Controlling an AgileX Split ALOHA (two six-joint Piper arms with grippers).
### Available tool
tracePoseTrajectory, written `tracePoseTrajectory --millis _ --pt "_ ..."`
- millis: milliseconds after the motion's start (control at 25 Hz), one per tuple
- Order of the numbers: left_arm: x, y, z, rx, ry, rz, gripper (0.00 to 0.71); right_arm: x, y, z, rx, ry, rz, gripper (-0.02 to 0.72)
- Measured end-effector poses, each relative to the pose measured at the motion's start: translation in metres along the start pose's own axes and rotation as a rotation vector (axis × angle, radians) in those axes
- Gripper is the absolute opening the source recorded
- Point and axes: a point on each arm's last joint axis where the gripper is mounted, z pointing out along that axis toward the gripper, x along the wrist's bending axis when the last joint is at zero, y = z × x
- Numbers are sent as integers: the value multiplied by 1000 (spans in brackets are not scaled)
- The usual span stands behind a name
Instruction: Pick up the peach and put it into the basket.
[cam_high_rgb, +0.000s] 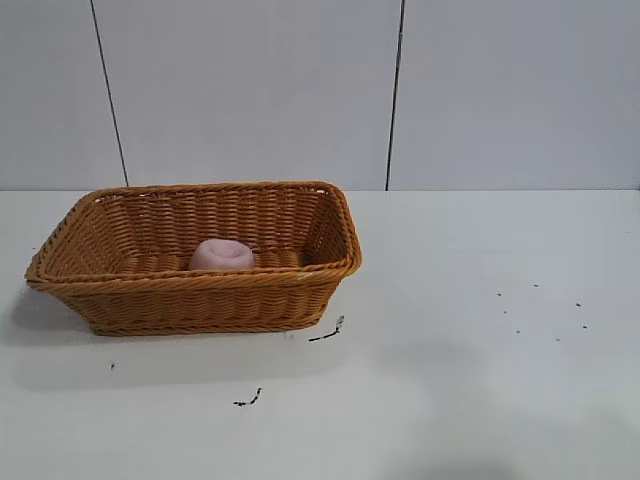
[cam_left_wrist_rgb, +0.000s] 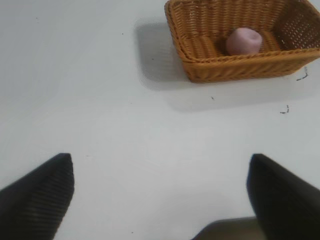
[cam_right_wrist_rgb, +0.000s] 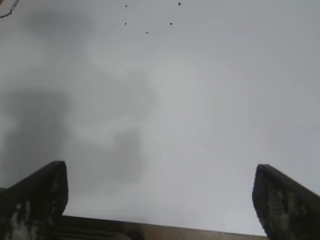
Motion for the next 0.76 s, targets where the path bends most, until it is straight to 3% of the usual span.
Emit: tracePoseTrajectory --millis 240,760 --pt "0 0 0 0 0 0 692 3 -14 -23 -171 4 6 689" --pt "0 0 0 0 0 0 692 3 -15 -23 -176 7 7 689"
